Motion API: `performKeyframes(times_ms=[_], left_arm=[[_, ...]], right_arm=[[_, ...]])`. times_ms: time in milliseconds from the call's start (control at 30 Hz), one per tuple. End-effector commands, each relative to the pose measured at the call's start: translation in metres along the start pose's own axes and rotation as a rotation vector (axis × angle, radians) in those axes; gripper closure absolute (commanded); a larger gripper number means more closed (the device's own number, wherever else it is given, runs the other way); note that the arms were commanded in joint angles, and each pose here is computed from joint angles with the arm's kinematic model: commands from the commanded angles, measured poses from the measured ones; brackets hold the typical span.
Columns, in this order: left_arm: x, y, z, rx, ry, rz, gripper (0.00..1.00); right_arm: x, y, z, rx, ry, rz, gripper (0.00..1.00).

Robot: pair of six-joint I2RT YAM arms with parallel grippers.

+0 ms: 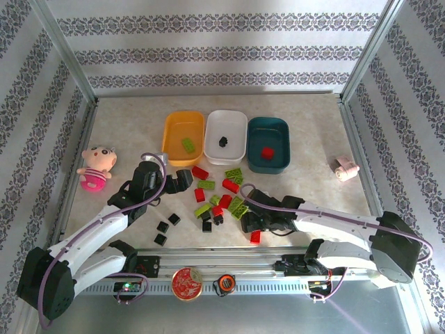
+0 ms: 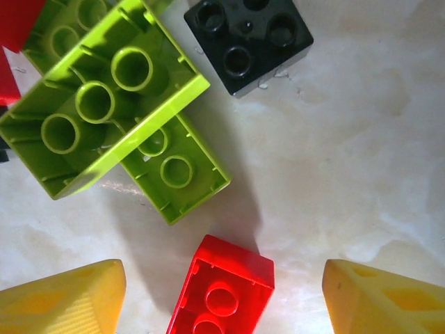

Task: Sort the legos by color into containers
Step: Pick up the lego from the bottom-center of the table.

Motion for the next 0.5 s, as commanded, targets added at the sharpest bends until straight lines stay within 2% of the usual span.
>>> performKeyframes(times_ms=[0, 100, 233, 467], left_arm=[[0.0, -0.002, -0.001, -0.011, -0.006, 0.0, 0.0], [0.001, -0.001, -0.001, -0.013, 0.001, 0.006, 0.0], [0.002, -0.003, 0.001, -0.008, 0.003, 0.003, 0.0], [0.004, -0.004, -0.003, -0.007, 0.011, 0.011, 0.0]], right_arm=[[0.005, -0.012, 0.01, 0.064, 0.027, 0.01, 0.24], [0.011, -0.017, 0.016, 0.098, 0.024, -0.01, 0.24], [0.009, -0.017, 0.022, 0.124, -0.032, -0.04, 0.34], [0.005, -0.01, 0.018, 0.067, -0.094, -0.066, 0.62]])
Point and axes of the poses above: each hand's point on the last joint's axis, 136 mm out from that joint toward the fingers, its own z axis out along the fingers, its own x axis along the line the jaws close on, y = z × x, the point moved 8 cm from there along -z, back along the fingers, and after that the axes turned 6 degrees about -z, right-handed, at the moved point
